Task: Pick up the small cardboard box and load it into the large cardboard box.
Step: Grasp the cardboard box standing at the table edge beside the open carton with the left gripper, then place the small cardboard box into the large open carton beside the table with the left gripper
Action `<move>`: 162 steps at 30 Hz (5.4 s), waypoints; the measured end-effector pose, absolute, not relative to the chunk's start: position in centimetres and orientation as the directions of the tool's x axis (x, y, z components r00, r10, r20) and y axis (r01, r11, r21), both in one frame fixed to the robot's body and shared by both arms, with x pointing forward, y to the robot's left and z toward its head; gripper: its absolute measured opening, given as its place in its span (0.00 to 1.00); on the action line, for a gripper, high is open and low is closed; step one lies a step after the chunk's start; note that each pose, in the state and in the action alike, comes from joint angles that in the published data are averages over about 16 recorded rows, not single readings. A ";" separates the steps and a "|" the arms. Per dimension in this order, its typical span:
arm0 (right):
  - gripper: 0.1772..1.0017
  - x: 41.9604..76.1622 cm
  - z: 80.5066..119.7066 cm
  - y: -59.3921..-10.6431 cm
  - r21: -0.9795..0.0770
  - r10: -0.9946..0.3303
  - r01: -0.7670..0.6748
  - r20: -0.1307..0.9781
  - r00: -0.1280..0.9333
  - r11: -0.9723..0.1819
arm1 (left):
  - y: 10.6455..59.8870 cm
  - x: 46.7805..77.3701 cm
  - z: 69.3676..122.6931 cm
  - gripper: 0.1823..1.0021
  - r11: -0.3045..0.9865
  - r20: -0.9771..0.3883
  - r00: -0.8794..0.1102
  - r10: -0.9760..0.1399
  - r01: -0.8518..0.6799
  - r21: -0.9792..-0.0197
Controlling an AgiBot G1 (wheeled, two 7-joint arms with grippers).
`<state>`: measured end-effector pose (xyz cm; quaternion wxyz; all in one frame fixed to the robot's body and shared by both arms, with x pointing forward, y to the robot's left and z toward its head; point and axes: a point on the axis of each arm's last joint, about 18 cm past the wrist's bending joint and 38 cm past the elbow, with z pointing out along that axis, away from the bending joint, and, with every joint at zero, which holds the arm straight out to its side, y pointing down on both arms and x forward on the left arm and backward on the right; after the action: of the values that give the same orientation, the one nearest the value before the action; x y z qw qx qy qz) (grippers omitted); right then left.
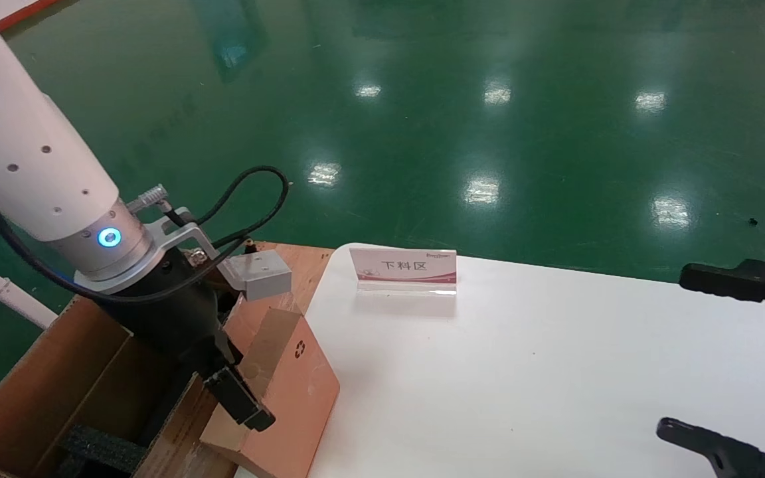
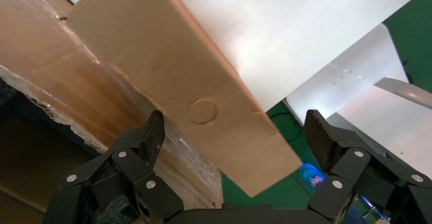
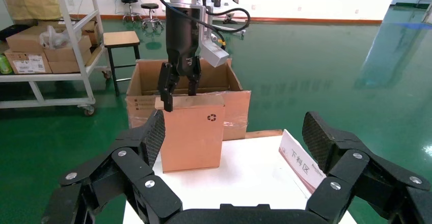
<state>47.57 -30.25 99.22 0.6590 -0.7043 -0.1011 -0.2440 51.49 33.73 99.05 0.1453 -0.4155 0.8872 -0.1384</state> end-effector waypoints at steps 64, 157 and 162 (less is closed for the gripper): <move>0.40 47.6 99.2 -30.3 -0.879 -0.180 0.464 0.477 0.860 -0.111 | 34.0 53.2 97.4 0.43 0.618 -0.136 -0.618 -0.775 -0.694 -0.369; 0.71 47.6 99.2 -30.3 -0.879 -0.180 0.464 0.477 0.861 -0.111 | 55.1 51.5 98.8 0.16 0.153 -0.373 0.006 -0.928 -0.906 -0.394; 0.83 47.6 99.2 -30.3 -0.879 -0.180 0.464 0.477 0.861 -0.111 | 55.6 52.2 97.9 0.15 0.137 -0.376 0.021 -0.926 -0.911 -0.389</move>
<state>47.59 -30.27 99.22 0.6591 -0.7041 -0.1008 -0.2441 52.21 55.58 97.95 0.2816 -0.6566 0.6995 -0.0134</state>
